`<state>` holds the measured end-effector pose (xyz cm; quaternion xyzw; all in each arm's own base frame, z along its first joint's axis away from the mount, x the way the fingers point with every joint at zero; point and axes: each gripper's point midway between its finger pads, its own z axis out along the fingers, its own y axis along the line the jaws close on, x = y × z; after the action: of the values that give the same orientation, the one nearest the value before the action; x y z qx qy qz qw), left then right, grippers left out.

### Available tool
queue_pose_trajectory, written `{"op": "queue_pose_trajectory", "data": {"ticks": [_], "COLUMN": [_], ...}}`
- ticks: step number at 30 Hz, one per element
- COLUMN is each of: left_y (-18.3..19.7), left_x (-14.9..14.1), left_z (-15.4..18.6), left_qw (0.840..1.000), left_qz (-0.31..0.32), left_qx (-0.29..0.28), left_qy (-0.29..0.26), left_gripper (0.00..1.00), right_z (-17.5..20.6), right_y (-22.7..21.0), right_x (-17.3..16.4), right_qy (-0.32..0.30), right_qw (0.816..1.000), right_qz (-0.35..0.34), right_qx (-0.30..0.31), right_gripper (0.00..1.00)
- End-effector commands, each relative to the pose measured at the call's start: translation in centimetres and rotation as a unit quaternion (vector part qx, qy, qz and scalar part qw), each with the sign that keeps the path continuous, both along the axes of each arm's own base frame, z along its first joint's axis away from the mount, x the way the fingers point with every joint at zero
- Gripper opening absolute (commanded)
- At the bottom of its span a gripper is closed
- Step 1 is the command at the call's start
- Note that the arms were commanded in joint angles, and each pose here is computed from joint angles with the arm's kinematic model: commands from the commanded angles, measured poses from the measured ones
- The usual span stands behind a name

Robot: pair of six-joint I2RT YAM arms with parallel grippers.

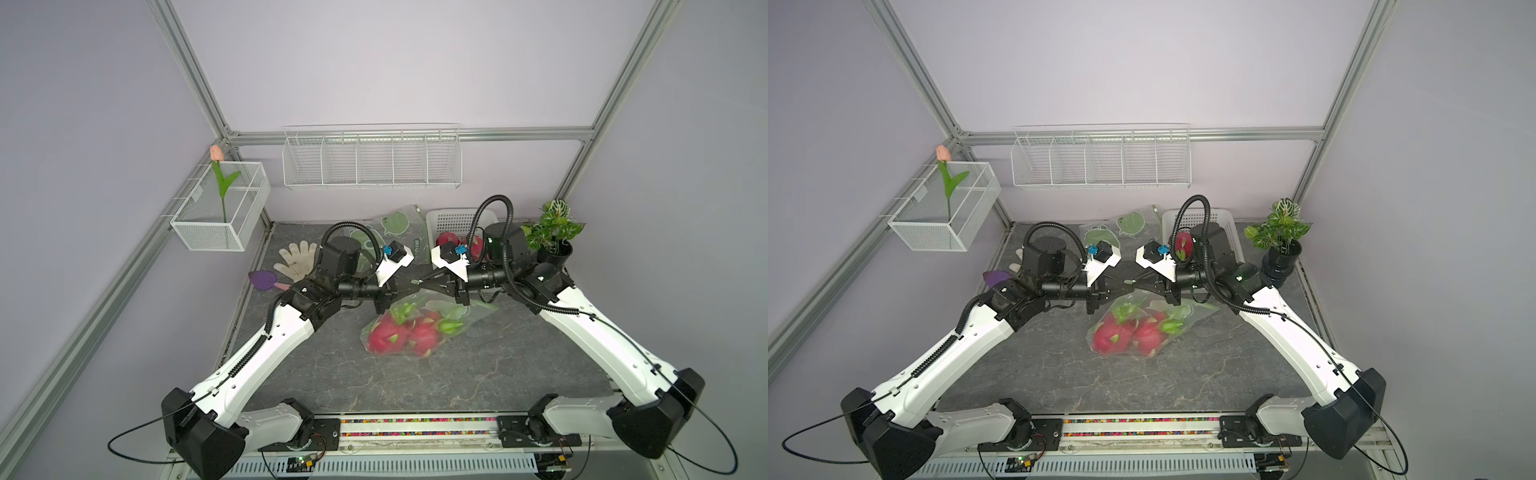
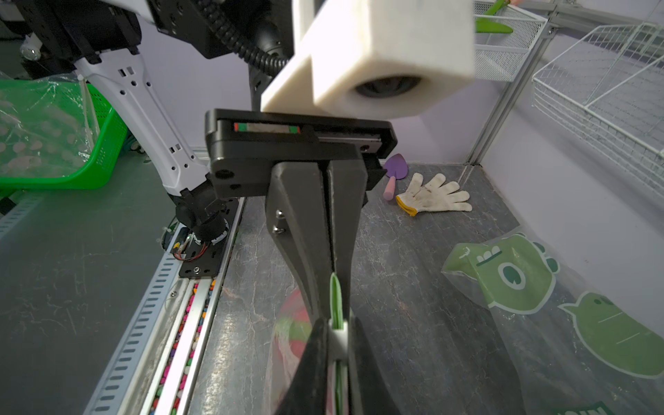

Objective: Open the zip-top bag and take out the dragon fruit
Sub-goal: Unzip the zipper on the zipper food storage bag.

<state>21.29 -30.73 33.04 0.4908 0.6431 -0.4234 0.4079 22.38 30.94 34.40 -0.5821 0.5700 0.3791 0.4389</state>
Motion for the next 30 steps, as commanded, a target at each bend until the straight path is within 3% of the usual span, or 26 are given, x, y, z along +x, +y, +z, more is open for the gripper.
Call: {"op": "queue_pose_trajectory", "data": {"ticks": [1,10,15,23,30], "left_y": [-0.2,1.6,4.3,9.6,13.9], "left_x": [0.2,-0.2,0.7,3.0,3.5], "left_z": [1.6,3.8,6.0,9.7,9.9], "left_qw": [1.0,0.999,0.994,0.966,0.941], "left_qz": [-0.004,0.016,0.09,0.236,0.332], "left_qx": [-0.016,-0.039,-0.057,-0.104,-0.065], "left_qy": [-0.014,-0.018,-0.028,-0.022,0.01], "left_gripper": [0.0,0.0,0.0,0.0,0.0], "right_z": [0.3,-0.3,-0.7,-1.8,-2.5], "right_y": [0.0,-0.4,-0.7,-1.6,-2.1], "right_x": [-0.1,0.2,0.2,0.8,0.9], "right_qy": [-0.013,-0.015,-0.015,-0.004,-0.006], "right_qw": [1.0,1.0,1.0,0.999,0.998], "right_qz": [0.006,-0.008,-0.017,-0.042,-0.055], "right_qx": [-0.002,-0.003,-0.003,0.003,0.005], "right_gripper": [0.07,0.07,0.07,0.07,0.07]}}
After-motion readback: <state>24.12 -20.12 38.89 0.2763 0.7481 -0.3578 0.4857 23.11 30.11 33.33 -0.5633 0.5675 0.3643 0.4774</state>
